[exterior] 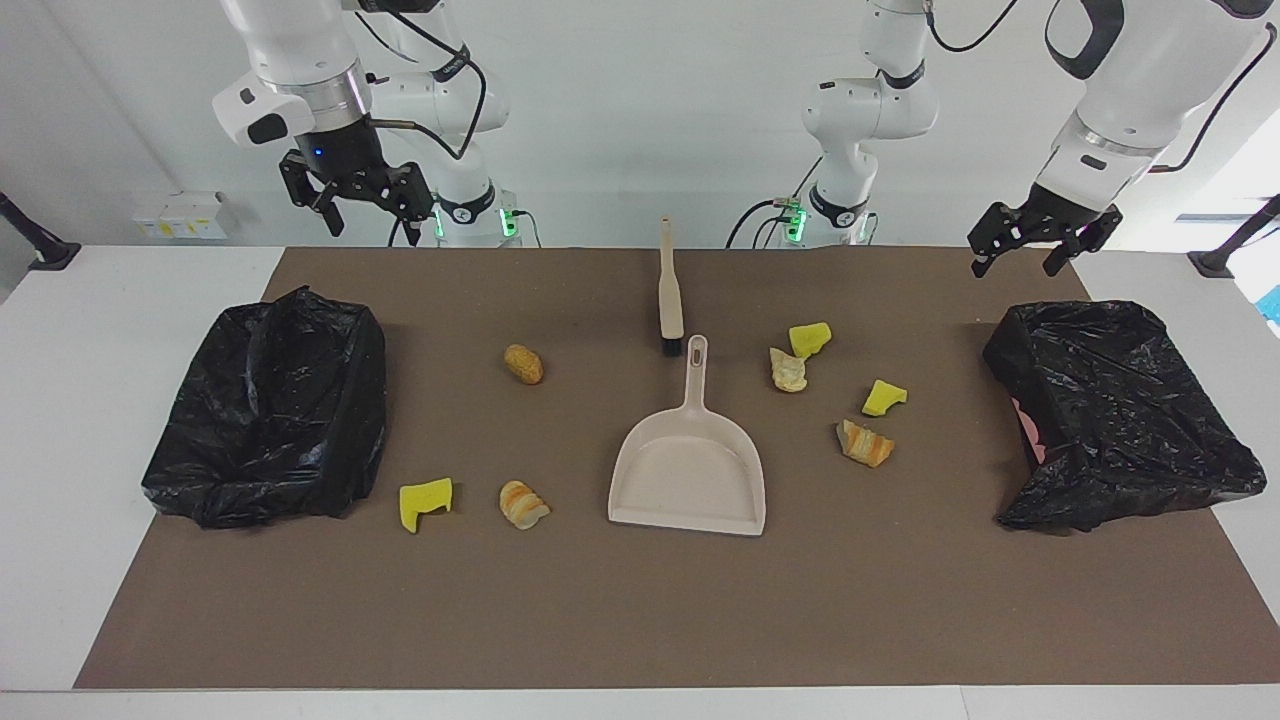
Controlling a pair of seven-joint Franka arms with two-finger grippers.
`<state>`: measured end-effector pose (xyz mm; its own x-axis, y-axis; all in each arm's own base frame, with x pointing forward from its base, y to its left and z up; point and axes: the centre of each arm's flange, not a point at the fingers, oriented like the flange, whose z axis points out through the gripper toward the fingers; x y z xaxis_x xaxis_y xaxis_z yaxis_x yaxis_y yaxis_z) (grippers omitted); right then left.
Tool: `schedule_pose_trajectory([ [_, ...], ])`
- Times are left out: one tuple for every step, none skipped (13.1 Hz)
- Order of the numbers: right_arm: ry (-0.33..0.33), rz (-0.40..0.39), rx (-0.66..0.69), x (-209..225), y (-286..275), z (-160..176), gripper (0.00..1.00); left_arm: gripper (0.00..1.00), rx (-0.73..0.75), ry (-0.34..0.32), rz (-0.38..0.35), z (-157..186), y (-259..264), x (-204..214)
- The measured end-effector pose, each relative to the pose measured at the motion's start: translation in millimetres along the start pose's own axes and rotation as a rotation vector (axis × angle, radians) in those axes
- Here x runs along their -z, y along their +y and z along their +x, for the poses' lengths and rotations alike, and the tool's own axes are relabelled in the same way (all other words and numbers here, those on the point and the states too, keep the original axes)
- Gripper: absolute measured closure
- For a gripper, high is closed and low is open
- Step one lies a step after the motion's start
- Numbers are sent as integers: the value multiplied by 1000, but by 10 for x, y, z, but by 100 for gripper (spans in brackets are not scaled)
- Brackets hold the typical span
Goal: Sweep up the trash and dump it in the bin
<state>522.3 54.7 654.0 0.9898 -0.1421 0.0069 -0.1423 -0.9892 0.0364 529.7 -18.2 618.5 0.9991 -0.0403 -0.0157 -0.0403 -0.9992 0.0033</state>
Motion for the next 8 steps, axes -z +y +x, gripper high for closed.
schedule_pose_trajectory([
  [0, 0, 0, -1, 1, 1, 0, 0, -2, -4, 0, -9, 8, 20],
  [0, 0, 0, -3, 2, 1, 0, 0, -5, -6, 0, -14, 22, 25],
  [-1, 0, 0, -4, 2, 1, 0, 0, -7, -11, 0, -18, 36, 23],
  [-1, 0, -2, -4, 11, 3, 0, 0, -8, -14, 0, -23, 41, 20],
  [-1, 0, -9, -5, 47, 12, 0, 0, -8, -18, 1, -27, 43, 16],
  [-1, 0, -21, -8, 110, 27, 0, 0, -10, -24, 1, -33, 54, 10],
  [-3, 0, -32, -12, 169, 39, 0, 0, -17, -33, 1, -42, 88, -1],
  [-5, 0, -39, -17, 206, 45, 0, 0, -28, -39, 0, -50, 153, -11],
])
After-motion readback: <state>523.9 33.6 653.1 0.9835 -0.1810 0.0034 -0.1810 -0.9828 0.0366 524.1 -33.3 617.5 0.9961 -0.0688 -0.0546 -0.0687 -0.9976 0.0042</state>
